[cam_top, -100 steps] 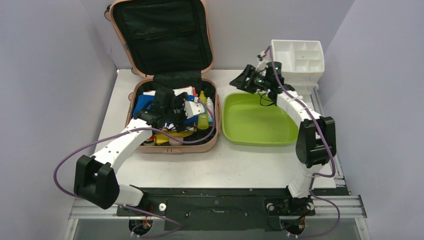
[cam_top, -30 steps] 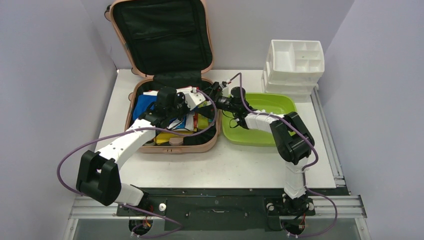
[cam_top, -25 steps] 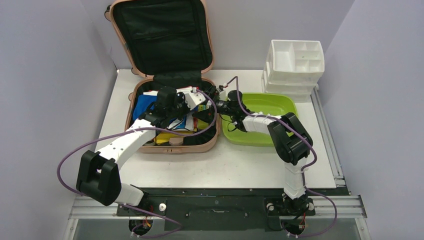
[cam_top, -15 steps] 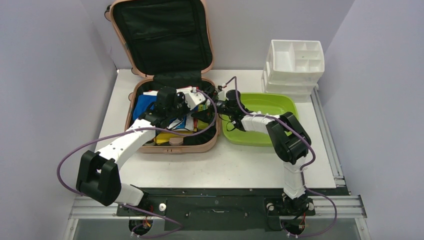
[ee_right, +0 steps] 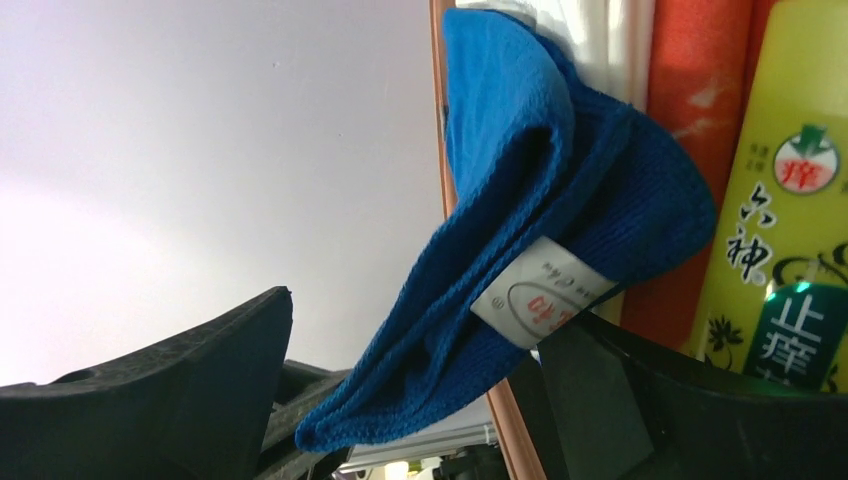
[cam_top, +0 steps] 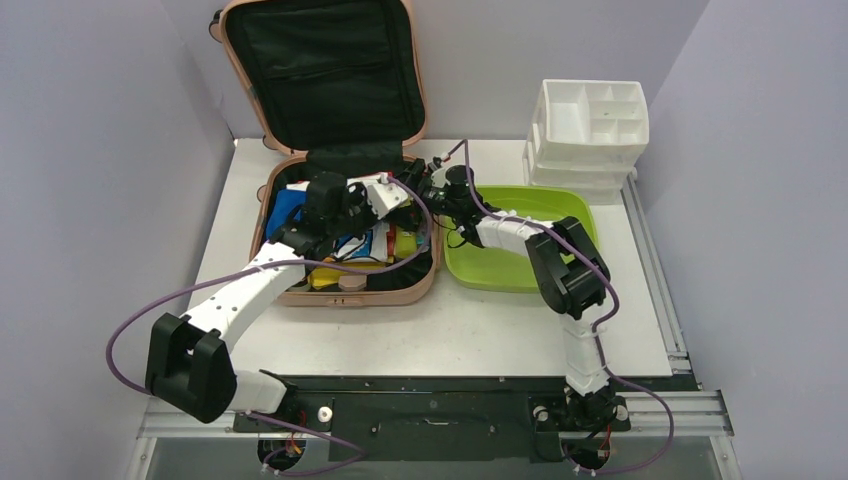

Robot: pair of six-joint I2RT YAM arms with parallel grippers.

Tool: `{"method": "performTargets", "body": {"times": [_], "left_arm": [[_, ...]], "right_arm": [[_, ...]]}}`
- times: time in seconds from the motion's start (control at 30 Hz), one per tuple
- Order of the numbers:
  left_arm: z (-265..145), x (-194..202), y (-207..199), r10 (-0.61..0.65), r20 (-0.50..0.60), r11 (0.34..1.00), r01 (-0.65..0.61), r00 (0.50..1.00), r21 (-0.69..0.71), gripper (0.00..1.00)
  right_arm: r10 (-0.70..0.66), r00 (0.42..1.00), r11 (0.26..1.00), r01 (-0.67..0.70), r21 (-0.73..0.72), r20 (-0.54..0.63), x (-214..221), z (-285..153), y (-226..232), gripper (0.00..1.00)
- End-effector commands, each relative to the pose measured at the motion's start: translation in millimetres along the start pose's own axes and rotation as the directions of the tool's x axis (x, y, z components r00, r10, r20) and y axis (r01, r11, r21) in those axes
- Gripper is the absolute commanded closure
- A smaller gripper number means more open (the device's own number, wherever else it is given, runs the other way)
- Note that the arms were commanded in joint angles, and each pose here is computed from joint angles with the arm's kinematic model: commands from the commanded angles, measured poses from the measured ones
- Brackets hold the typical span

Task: Open, take out, and arrange the luggage
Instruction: Pick up the clothes from the luggage.

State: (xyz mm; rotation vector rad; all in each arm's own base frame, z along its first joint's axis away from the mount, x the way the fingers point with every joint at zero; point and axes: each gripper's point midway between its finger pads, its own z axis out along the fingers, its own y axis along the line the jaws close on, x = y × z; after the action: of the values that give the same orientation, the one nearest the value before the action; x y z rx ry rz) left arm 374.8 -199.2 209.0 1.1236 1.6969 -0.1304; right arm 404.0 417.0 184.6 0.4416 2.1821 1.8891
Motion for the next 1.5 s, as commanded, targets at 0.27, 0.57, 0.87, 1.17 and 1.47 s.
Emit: {"method": "performTargets", "body": {"times": [0.27,0.57,0.87,1.17,1.47], "left_arm": [[-5.9,-5.4,-8.5,0.015,0.031,0.999,-0.016,0.999,0.035,0.41],[-36.9,-38.3,11.7,-0.057,0.093,0.998,0.055,0.994,0.034,0.04],[-79.3,-26.6,69.6,-0.214,0.106,0.960,0.229,0.971,-0.160,0.04],[-117.1,32.8,91.2,-0.325,0.077,0.896,0.333,0.943,-0.295,0.04],[-149.1,69.9,94.0,-0.399,0.080,0.838,0.398,0.914,-0.372,0.04]], "right_arm": [[-0.116,0.993,0.992,0.116,0.049,-0.015,-2.8,14.4,-7.8,0.14],[-0.261,0.963,0.947,0.270,0.175,-0.072,-1.8,17.6,-32.4,0.13],[-0.427,0.893,0.799,0.446,0.403,-0.140,-23.1,6.7,-67.1,0.35],[-0.530,0.821,0.717,0.567,0.405,-0.212,-14.7,0.0,-62.3,0.69],[-0.677,0.683,0.591,0.727,0.351,-0.275,-16.2,-1.3,-15.4,1.00]]}}
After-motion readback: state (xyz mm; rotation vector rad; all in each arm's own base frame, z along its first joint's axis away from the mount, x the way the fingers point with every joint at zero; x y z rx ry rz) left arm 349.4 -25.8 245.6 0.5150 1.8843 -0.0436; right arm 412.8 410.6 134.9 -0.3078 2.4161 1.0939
